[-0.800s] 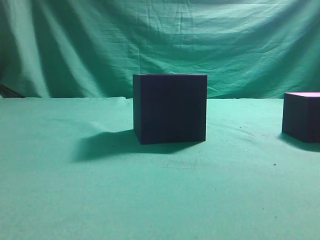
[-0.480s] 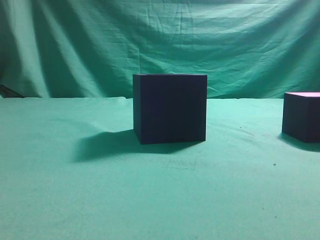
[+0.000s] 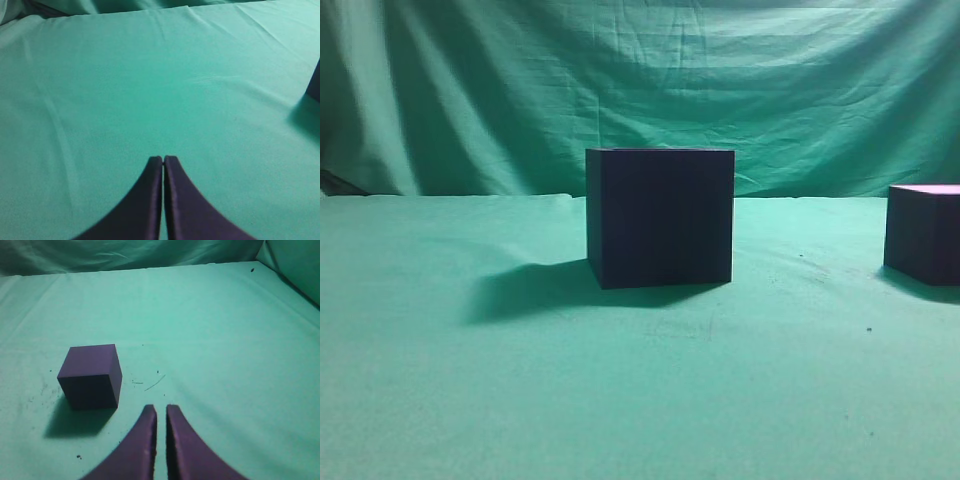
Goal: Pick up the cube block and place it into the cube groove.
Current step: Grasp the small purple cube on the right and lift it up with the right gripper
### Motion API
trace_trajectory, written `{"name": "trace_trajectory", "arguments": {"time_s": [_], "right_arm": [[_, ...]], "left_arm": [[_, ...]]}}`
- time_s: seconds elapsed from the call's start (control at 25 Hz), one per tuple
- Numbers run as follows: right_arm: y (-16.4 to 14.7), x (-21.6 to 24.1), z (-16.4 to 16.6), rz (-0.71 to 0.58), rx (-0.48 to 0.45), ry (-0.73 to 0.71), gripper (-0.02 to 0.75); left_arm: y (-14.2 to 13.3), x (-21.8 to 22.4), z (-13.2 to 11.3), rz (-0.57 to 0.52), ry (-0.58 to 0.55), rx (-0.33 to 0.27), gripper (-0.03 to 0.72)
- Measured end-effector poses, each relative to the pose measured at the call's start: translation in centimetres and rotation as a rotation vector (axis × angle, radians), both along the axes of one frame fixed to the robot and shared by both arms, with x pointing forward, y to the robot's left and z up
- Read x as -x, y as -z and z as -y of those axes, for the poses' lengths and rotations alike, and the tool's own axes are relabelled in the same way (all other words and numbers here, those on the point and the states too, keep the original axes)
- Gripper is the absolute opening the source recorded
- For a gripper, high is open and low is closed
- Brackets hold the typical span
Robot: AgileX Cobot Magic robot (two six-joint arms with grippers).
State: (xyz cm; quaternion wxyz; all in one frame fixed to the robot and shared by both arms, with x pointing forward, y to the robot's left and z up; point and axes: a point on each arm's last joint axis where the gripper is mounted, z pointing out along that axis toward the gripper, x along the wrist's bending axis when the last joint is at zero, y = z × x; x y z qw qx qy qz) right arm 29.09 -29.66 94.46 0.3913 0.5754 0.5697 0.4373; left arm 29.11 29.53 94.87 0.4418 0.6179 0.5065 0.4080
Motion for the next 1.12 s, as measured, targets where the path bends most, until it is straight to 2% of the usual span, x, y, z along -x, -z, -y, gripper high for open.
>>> {"name": "trace_trajectory", "arguments": {"time_s": [0.2,0.32,0.44,0.56,0.68,0.8,0.96,1.12], "right_arm": [[-0.3,-0.1,0.0,0.035,-0.002,-0.002,0.048],[-1.6,-0.4,-0.2,0.179,-0.061,-0.006,0.048],[-3.5,-0.4,-0.2,0.387,-0.110,-0.008,0.048],[-4.3,-0.3,-0.2,0.465,-0.175,-0.006,0.048],[-5.7,-0.1,-0.2,0.423,-0.183,-0.003,0.048],[-8.0,-0.5,-0.2,0.319,-0.152,-0.001,0.048],[-9.6,-2.6,-0.5,0.067,-0.166,0.010,0.048],[-9.3,-4.9,-0.9,-0.187,-0.170,0.012,0.048]], "left_arm": [[0.0,0.0,0.0,0.000,0.000,0.000,0.000],[0.0,0.0,0.0,0.000,0.000,0.000,0.000],[0.0,0.0,0.0,0.000,0.000,0.000,0.000],[0.0,0.0,0.0,0.000,0.000,0.000,0.000],[0.0,0.0,0.0,0.000,0.000,0.000,0.000],[0.0,0.0,0.0,0.000,0.000,0.000,0.000],[0.0,0.0,0.0,0.000,0.000,0.000,0.000],[0.0,0.0,0.0,0.000,0.000,0.000,0.000]]}}
